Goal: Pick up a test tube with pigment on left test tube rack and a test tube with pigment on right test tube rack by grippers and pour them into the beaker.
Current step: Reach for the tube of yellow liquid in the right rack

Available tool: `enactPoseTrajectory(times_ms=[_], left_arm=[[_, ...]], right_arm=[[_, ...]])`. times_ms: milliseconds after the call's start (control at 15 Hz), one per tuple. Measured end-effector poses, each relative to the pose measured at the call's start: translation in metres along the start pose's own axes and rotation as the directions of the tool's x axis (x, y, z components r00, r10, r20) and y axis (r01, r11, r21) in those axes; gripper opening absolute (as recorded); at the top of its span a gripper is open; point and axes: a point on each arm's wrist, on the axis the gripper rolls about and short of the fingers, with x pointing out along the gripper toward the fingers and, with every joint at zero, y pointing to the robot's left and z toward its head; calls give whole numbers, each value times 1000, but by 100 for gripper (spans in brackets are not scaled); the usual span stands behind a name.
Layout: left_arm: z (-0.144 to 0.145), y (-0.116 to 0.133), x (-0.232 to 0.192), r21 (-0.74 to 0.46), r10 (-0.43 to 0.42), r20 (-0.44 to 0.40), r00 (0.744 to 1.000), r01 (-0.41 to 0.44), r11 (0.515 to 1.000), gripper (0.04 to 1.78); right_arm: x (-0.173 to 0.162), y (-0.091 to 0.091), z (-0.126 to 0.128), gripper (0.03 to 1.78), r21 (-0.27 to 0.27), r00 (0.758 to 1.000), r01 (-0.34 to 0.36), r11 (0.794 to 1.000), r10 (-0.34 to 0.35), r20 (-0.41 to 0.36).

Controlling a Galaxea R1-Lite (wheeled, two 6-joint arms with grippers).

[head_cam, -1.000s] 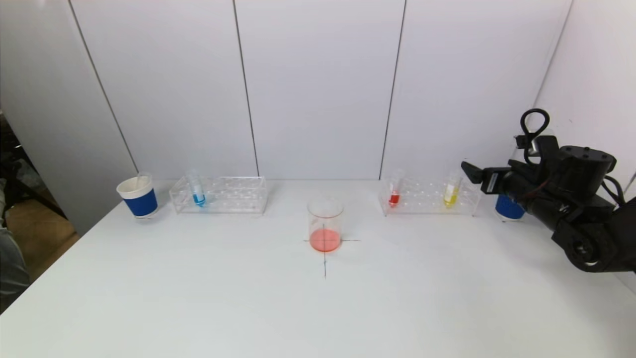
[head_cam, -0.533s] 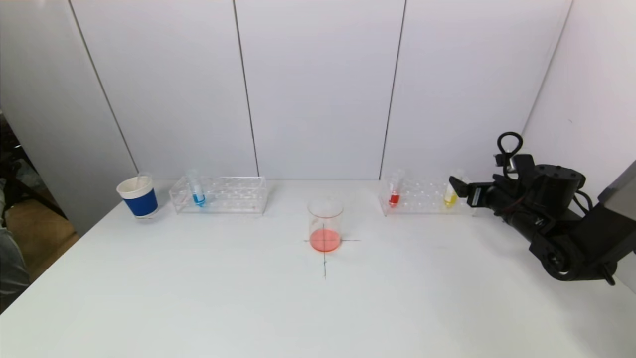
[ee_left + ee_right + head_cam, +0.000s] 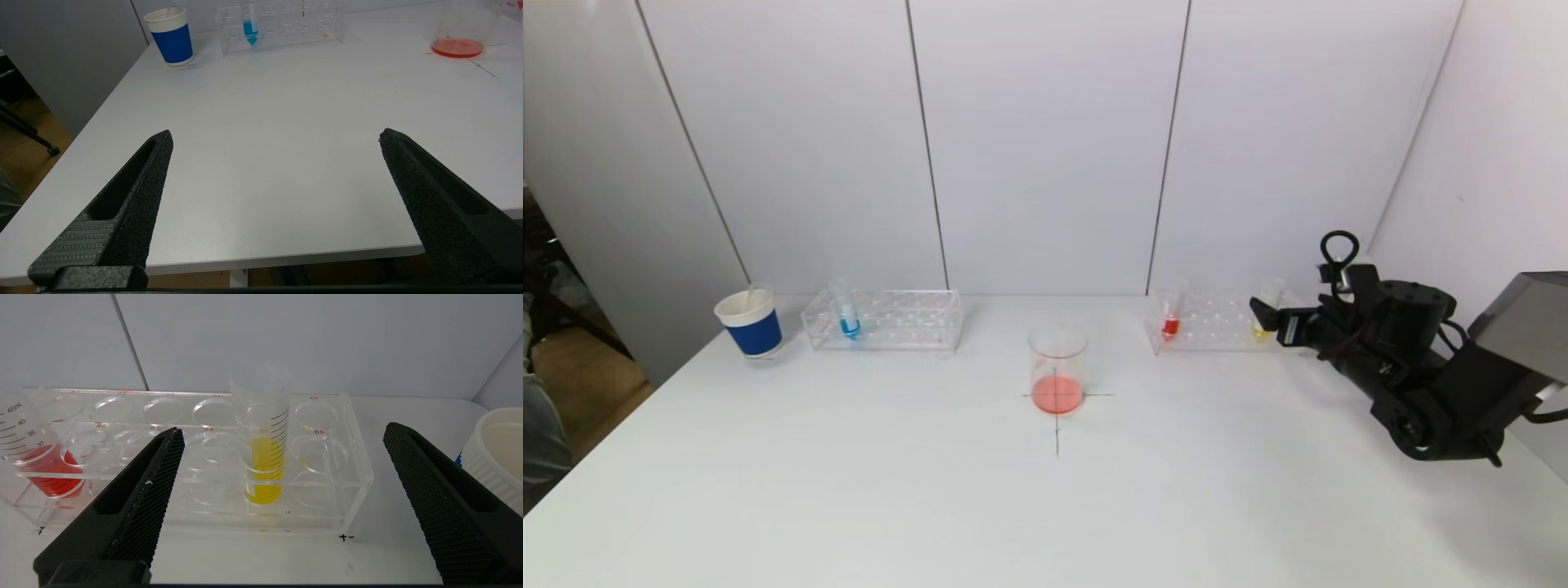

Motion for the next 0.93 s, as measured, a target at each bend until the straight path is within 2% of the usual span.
enactPoseTrajectory(times_ms=[933], left_arm=[[0,0,0,0,0,0,1000,0,1000,176]], right_arm=[[20,0,-3,177,0,999,20,1000,-20,44]])
